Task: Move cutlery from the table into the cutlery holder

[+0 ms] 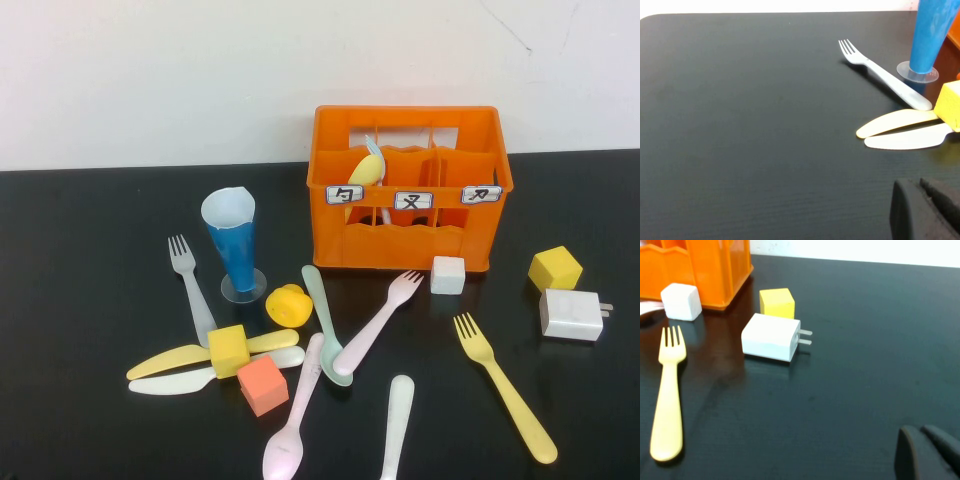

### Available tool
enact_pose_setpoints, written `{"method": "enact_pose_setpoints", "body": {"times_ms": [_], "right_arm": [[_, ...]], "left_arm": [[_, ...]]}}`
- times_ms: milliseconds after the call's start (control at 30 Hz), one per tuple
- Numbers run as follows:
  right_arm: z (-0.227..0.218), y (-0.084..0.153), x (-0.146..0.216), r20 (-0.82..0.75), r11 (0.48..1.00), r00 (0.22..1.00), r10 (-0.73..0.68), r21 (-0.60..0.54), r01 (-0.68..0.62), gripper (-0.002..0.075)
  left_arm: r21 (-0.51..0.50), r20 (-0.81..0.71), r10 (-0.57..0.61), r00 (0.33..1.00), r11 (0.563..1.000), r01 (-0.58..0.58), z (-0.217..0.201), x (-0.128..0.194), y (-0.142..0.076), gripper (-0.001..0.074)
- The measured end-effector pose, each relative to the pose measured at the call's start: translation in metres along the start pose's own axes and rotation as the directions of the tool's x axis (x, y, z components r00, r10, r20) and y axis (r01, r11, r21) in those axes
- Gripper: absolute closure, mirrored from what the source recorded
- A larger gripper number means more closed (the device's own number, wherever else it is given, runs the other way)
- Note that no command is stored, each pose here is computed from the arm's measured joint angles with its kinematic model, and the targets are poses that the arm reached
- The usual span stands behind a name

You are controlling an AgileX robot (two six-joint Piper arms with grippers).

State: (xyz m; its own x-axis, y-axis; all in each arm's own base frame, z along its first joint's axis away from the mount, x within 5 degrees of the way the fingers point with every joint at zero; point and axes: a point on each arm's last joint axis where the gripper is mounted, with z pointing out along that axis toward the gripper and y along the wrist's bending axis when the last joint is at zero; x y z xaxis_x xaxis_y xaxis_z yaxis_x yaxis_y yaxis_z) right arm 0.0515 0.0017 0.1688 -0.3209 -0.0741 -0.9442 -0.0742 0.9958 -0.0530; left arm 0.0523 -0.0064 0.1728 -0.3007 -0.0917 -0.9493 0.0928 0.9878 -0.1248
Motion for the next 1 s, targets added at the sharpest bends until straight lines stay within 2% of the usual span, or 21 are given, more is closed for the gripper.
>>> {"method": "enact_pose_setpoints", "body": {"times_ms": [900, 967, 1000], "right_arm": [[0.0000, 0.0000, 0.0000, 0.000, 1.000, 1.000, 0.000, 0.000, 0.000, 0.0729], [0.0000, 0.0000, 0.0000, 0.000, 1.000, 1.000, 0.000, 0.000, 0.000, 0.0729], [0.0000, 0.0000, 0.0000, 0.000, 1.000, 1.000, 0.000, 0.000, 0.000, 0.0729]], "left_arm": [[0.000, 0.000, -0.002, 1.000, 1.000, 0.002, 0.0000, 0.0000, 0.0000, 0.0736], [0.015, 0.006, -0.053, 0.999, 0.998, 0.053, 0.0000, -0.0006, -0.0014, 0.0736], [0.036, 0.017, -0.123, 0.992, 0.992, 0.122, -0.0001, -0.0019, -0.0031, 0.0736]]}}
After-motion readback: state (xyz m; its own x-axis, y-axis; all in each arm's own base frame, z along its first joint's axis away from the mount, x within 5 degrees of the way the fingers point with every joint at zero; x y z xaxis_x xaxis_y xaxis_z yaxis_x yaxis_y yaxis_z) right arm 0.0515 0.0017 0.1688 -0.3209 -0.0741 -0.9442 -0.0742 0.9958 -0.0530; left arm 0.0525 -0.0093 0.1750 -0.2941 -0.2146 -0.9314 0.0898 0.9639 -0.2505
